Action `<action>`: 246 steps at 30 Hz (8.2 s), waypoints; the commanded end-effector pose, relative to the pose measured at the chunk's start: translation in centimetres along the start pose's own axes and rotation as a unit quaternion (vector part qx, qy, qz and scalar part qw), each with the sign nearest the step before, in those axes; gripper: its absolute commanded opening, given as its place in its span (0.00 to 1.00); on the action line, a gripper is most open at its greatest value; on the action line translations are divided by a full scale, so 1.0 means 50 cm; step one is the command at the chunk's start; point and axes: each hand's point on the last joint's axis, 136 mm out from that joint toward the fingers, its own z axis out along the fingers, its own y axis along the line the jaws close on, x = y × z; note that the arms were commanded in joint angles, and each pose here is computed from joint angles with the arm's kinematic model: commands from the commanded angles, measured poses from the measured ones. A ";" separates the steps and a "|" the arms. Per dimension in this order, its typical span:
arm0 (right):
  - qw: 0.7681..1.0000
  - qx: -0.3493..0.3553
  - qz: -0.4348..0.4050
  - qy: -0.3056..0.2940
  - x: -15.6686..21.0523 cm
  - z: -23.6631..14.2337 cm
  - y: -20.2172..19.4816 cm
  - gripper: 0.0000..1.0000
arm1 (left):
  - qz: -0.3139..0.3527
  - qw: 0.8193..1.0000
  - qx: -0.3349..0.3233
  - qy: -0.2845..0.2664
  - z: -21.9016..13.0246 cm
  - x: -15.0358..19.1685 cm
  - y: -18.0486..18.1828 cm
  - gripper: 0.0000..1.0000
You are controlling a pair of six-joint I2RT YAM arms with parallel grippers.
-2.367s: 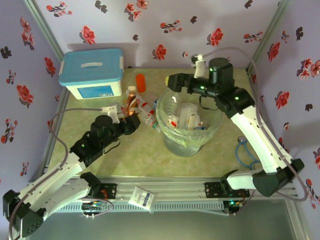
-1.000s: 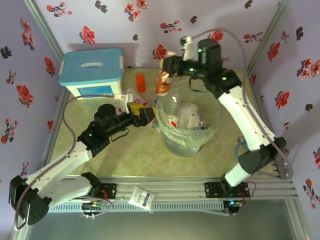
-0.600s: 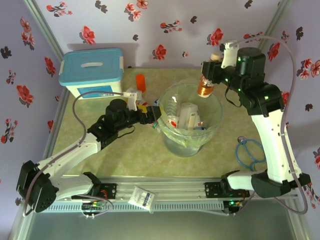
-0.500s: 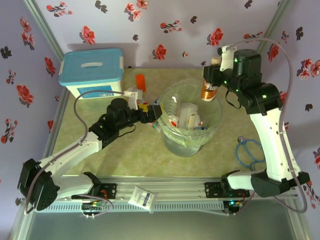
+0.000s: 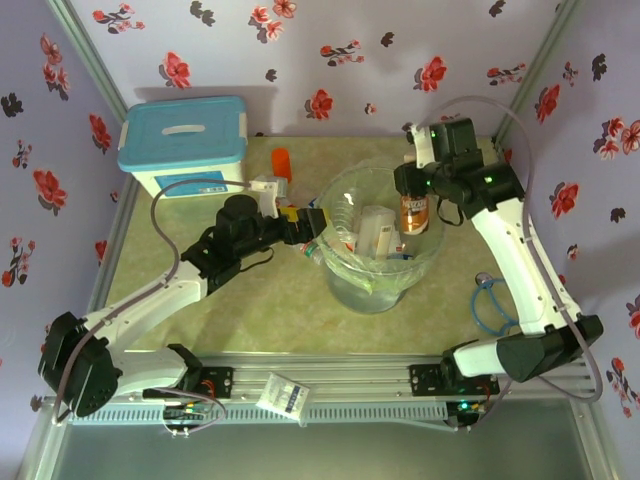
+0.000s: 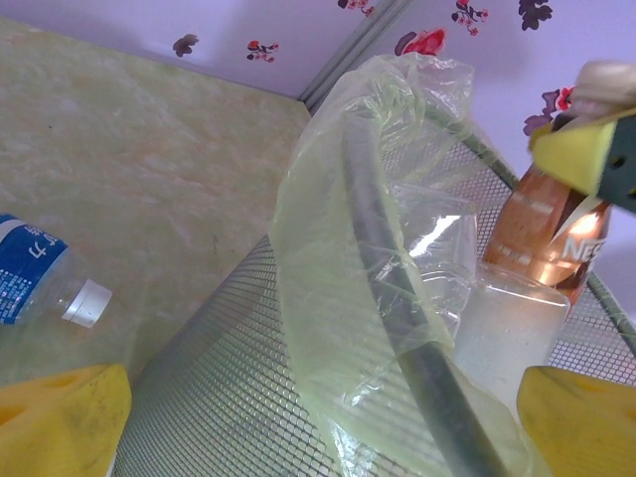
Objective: Put the plastic bottles in the bin
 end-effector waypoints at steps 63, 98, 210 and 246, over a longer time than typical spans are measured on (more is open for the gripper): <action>0.986 -0.033 0.061 -0.149 -0.049 -0.116 0.024 0.49 | 0.042 0.979 -0.199 -0.036 -0.182 -0.055 0.116 1.00; 0.986 -0.005 0.091 -0.142 0.010 -0.140 -0.007 0.77 | -0.013 0.879 -0.446 0.168 -0.130 0.104 0.619 0.92; 0.983 -0.117 -0.023 -0.142 -0.112 -0.004 0.115 0.33 | 0.008 0.999 -0.029 0.031 0.009 0.015 0.002 1.00; 0.980 -0.126 0.016 -0.153 0.005 0.096 0.130 0.29 | 0.000 0.999 -0.032 0.035 0.022 0.032 0.018 1.00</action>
